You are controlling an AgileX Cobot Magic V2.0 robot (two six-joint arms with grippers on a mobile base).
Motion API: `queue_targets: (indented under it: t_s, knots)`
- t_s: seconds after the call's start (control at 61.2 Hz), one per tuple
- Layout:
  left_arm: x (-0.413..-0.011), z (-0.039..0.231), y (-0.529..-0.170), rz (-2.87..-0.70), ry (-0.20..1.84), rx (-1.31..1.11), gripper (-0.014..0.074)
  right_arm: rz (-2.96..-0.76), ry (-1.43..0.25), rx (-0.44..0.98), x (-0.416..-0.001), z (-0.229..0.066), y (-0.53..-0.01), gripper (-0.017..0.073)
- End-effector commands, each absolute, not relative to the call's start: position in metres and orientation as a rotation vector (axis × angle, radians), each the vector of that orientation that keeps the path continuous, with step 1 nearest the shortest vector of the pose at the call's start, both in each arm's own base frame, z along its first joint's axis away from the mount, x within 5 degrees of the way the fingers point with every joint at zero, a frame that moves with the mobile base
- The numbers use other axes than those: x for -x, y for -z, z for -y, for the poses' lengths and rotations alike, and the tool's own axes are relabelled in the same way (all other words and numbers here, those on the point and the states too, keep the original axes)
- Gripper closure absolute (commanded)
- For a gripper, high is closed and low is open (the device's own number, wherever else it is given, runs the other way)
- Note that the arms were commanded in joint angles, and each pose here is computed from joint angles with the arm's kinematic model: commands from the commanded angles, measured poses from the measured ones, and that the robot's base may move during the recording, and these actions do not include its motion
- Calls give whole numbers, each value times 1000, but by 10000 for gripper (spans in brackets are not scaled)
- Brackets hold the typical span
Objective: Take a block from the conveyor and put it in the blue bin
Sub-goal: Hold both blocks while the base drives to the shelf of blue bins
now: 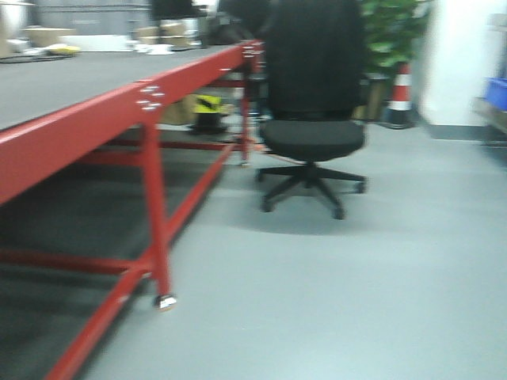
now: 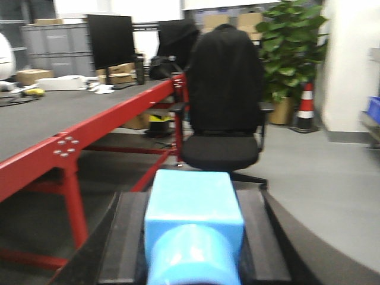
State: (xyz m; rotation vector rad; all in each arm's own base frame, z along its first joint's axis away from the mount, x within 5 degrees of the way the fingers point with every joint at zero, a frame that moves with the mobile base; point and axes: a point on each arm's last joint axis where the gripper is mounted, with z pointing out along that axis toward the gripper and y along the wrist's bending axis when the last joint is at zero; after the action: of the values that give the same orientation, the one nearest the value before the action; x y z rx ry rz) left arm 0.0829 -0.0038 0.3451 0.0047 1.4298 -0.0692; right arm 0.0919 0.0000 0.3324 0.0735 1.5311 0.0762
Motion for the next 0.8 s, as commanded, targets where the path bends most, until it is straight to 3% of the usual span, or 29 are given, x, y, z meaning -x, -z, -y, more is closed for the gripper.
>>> queue_targets:
  t_s: [0.0,0.784]
  knots:
    - [-82,4,-347,-1409,73,-2,704,-1508,-73,-73,-91,0,-334,715]
    - [-82,4,-347,-1409,73,-2,704,-1509,-73,-73,-91,0,-334,715]
